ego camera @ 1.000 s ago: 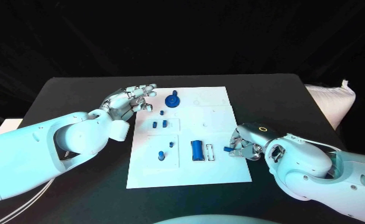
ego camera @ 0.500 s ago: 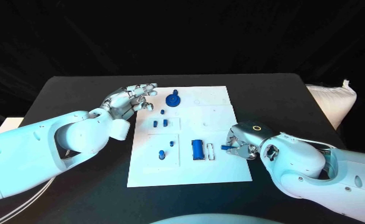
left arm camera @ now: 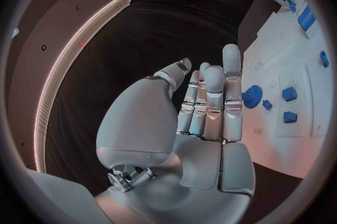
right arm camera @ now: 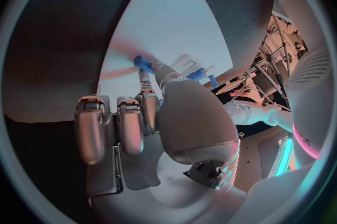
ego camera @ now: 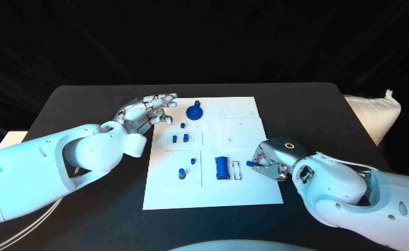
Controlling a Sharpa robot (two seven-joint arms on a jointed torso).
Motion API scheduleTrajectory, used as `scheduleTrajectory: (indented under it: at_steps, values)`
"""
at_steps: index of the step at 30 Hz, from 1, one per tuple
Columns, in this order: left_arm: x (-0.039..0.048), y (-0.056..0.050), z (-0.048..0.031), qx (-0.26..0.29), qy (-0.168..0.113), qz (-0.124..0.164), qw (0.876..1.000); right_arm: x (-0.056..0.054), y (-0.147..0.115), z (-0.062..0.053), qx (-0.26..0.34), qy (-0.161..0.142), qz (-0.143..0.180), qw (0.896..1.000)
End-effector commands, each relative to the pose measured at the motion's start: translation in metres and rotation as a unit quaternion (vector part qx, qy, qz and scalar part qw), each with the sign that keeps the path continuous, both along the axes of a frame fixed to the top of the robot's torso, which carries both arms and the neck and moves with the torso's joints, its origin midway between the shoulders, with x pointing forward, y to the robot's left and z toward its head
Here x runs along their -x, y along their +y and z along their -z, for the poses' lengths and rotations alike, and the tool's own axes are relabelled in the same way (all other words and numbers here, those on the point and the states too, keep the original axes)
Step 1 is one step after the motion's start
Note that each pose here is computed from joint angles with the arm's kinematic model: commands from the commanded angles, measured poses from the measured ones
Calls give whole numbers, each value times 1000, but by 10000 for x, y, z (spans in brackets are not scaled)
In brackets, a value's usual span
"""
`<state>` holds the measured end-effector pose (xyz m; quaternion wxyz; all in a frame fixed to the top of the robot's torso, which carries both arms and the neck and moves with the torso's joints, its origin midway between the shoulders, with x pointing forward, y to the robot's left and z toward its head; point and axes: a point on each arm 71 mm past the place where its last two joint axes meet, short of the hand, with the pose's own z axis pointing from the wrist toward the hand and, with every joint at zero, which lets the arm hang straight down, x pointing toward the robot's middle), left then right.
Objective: Assemble the parts on the task board
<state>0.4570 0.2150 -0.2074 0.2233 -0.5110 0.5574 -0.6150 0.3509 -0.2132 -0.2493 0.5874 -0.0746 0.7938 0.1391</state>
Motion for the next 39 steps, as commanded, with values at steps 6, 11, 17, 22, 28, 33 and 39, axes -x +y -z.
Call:
scheduleTrajectory:
  at_steps: [6,11,17,22,28,33,39]
  values:
    - [11,-23,-15,5,-6,9,1000,70,-11,-2,-109,48,75,990]
    - [12,-25,-15,5,-6,9,1000,87,-5,-3,-136,68,94,984]
    - [15,-30,-15,6,-5,10,1000,102,31,12,-154,91,105,978]
    - [16,-33,-15,6,-5,11,1000,102,65,14,-161,94,106,977]
    - [18,-36,-15,6,-5,12,1000,87,96,53,-154,108,103,977]
    - [21,-38,-16,6,-4,12,1000,69,152,78,-154,114,99,976]
    - [25,-41,-17,6,-4,13,1000,45,202,95,-151,113,94,978]
